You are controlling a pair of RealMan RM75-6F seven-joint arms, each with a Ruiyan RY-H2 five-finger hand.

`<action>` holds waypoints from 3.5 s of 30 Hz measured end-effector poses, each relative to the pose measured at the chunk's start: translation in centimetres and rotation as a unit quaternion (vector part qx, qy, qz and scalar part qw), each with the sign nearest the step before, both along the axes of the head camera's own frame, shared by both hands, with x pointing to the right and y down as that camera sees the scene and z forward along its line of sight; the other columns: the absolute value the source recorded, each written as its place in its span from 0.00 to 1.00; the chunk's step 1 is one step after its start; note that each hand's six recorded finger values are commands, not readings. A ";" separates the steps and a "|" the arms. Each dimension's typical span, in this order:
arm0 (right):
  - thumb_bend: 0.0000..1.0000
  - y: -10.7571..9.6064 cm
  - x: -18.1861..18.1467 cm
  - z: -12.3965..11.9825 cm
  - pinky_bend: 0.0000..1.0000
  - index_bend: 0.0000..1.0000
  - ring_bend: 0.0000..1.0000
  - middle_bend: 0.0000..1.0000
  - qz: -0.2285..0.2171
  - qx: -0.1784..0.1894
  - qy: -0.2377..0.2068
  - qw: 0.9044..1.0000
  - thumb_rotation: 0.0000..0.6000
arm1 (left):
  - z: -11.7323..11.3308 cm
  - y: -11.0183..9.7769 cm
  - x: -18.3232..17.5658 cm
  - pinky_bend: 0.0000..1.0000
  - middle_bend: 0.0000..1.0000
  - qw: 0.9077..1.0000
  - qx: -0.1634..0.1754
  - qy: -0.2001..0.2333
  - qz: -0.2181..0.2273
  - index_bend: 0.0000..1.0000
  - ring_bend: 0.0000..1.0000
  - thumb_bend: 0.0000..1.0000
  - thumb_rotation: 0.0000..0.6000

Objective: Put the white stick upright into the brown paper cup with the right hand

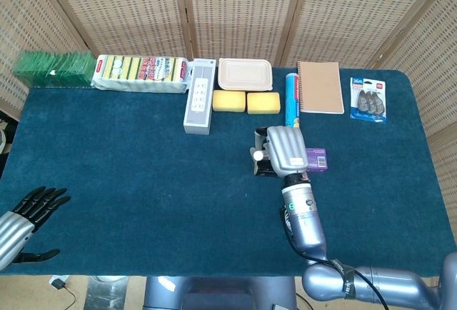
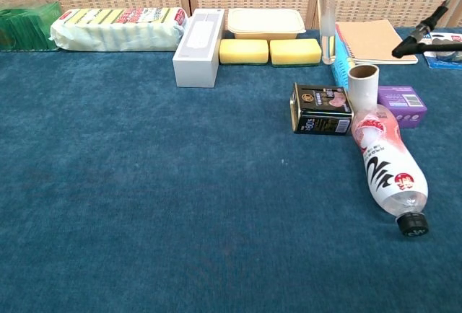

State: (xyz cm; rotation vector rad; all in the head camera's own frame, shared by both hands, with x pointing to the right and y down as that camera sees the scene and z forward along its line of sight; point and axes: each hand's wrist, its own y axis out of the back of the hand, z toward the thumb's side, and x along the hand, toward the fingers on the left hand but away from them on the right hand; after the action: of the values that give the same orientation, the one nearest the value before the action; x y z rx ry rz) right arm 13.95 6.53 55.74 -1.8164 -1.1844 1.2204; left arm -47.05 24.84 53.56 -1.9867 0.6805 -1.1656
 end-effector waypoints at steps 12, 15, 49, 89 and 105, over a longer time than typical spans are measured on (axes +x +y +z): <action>0.42 -1.2 1.9 1.3 1.00 0.80 1.00 0.98 0.020 0.005 0.030 0.999 1.00 | 0.0 0.1 0.1 0.00 0.05 1.000 0.001 -0.003 0.000 0.04 0.00 0.08 0.92; 0.42 -1.2 2.2 1.5 1.00 0.80 1.00 0.98 0.020 0.004 0.034 0.999 1.00 | 0.1 0.1 0.1 0.00 0.05 1.000 0.001 -0.004 0.000 0.04 0.00 0.08 0.92; 0.42 -0.4 4.6 2.0 1.00 0.80 1.00 0.98 0.026 -0.014 0.060 0.998 1.00 | -0.3 0.1 -0.1 0.00 0.05 1.000 0.007 -0.001 -0.006 0.04 0.00 0.08 0.91; 0.29 -1.6 6.1 9.2 0.98 0.75 0.99 0.91 0.012 -0.080 0.127 0.989 1.00 | 0.3 -0.7 -0.4 0.00 0.05 1.000 0.002 -0.011 -0.023 0.04 0.00 0.08 0.92; 0.28 -1.8 7.8 10.2 0.67 0.57 0.63 0.60 0.024 -0.099 0.129 0.986 1.00 | 0.4 -0.7 -0.2 0.00 0.05 1.000 0.001 -0.014 -0.023 0.04 0.00 0.08 0.92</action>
State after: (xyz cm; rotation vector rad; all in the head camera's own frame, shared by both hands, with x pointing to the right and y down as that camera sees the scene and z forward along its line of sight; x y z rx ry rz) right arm 21.75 4.70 65.96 -1.7101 -0.9959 1.5964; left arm -47.28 24.10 53.94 -1.9597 0.7159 -1.2170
